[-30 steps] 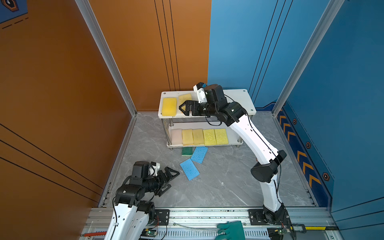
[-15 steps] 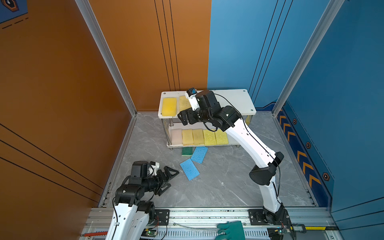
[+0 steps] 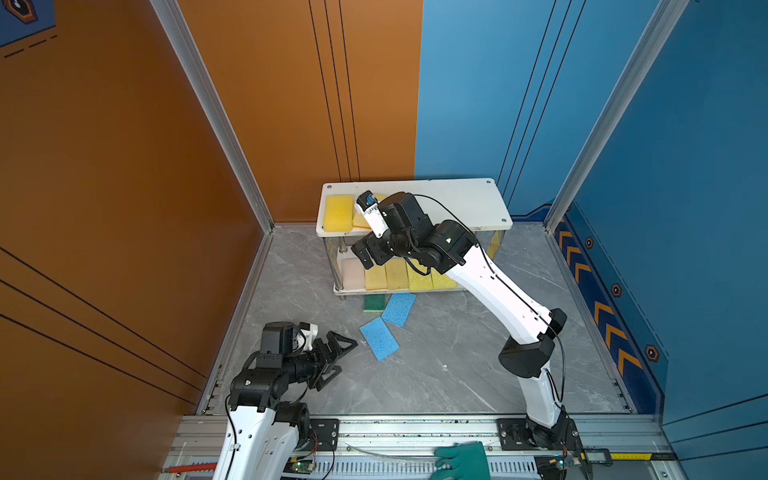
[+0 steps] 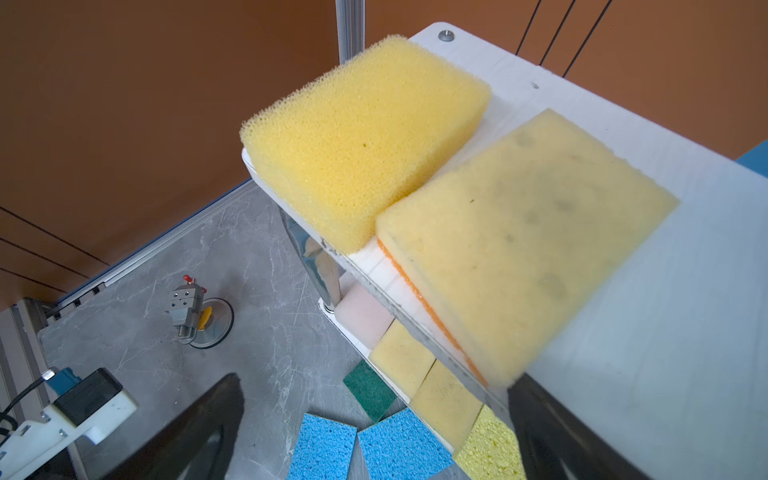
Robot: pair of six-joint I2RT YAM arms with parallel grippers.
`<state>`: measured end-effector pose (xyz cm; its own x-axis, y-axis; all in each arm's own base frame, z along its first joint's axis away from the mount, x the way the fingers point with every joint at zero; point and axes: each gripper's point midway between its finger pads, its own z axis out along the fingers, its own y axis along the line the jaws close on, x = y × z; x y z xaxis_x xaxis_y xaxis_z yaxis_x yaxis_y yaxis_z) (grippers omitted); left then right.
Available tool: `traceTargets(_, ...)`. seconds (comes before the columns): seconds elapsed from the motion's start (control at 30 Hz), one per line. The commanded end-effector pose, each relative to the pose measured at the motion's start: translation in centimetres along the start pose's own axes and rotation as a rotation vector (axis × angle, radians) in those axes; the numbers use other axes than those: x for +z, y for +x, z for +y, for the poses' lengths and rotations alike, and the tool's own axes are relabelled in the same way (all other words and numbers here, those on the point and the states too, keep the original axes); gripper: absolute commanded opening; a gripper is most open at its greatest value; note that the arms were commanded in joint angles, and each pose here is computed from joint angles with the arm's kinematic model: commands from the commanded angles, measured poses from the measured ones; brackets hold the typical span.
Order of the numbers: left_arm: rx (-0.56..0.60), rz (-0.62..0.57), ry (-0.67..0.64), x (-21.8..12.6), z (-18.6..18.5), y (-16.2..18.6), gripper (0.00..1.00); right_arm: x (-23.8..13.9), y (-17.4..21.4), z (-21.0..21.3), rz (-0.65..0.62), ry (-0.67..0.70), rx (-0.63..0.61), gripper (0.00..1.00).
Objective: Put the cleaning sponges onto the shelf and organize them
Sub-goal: 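Lay the sponge flat and push it against the other yellow sponge, then open the right gripper and draw it back down toward the table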
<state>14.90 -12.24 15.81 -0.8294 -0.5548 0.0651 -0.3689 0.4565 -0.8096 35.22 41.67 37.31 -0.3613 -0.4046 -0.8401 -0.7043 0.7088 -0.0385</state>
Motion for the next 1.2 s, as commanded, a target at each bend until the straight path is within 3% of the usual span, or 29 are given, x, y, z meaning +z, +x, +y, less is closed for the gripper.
traceTargets(0.0, 0.011, 0.013, 0.012, -0.1, -0.1, 0.3, 0.98, -3.5, -0.6, -1.2, -0.020, 0.031, 0.012, 1.00)
traceTargets(0.17, 0.005, 0.011, 0.007, 0.0, 0.2, 0.1, 0.98, -5.3, -1.7, -2.6, -0.061, -0.002, 0.134, 1.00)
traceTargets(0.33, 0.004, 0.014, 0.000, 0.1, 0.2, -0.1, 0.98, -4.8, -3.4, -6.1, -0.126, -0.103, 0.444, 1.00)
traceTargets(0.5, 0.007, 0.012, 0.003, 0.0, 0.0, -0.2, 0.98, -2.6, -3.9, -8.2, -0.136, -0.175, 0.630, 1.00)
traceTargets(1.17, -0.001, 0.018, 0.031, -0.2, -0.3, 0.1, 0.98, 5.3, -3.4, -7.1, -0.101, -0.301, 0.781, 1.00)
